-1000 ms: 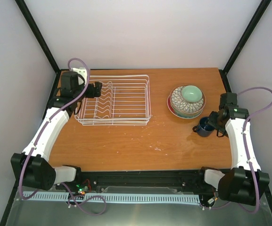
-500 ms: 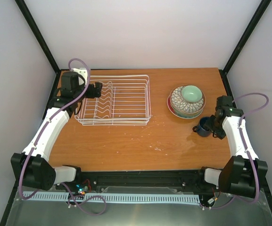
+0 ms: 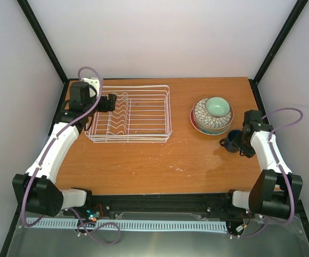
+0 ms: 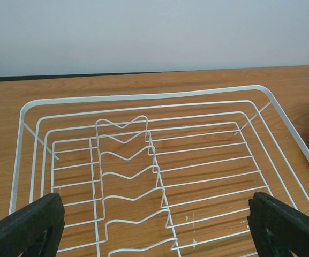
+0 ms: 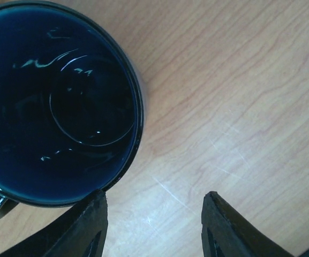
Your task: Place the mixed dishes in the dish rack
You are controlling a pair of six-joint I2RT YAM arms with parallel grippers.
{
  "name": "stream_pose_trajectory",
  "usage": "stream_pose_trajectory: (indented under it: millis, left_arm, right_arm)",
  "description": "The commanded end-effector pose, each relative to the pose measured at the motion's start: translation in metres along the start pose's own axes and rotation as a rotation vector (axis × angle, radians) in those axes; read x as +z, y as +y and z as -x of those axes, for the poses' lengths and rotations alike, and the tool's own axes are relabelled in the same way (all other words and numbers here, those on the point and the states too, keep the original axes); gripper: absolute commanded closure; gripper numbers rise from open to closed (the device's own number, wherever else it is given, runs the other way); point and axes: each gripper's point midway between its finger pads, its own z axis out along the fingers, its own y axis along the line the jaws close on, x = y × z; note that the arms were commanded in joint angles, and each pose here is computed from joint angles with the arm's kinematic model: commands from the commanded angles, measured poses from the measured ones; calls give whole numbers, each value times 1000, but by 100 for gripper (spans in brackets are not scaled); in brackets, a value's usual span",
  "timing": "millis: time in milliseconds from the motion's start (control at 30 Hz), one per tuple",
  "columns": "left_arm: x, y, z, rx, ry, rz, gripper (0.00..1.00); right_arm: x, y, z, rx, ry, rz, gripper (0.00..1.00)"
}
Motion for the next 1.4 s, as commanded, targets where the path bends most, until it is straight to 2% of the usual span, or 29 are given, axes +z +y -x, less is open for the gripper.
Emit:
stream_pose_trajectory:
  millis: [0, 533, 767, 867, 1367]
  left_arm:
    - [2, -2, 1, 19, -7, -6, 6]
    - [1, -2, 1, 22, -9, -6, 7]
    - [-1, 0, 2, 27, -17, 8, 7]
    - [-2, 1, 2, 30, -17, 16, 6]
    - [2, 7, -1, 37, -7, 43, 7]
  right_arm:
    - [23, -4, -6, 26, 36, -39, 53]
    - [-42, 5, 24, 88, -113, 68, 51]
    - [-23, 8, 36, 77, -90, 26, 52]
    - [-15, 10, 42, 81, -87, 18, 57]
    - [30, 20, 56, 62, -11, -10, 58]
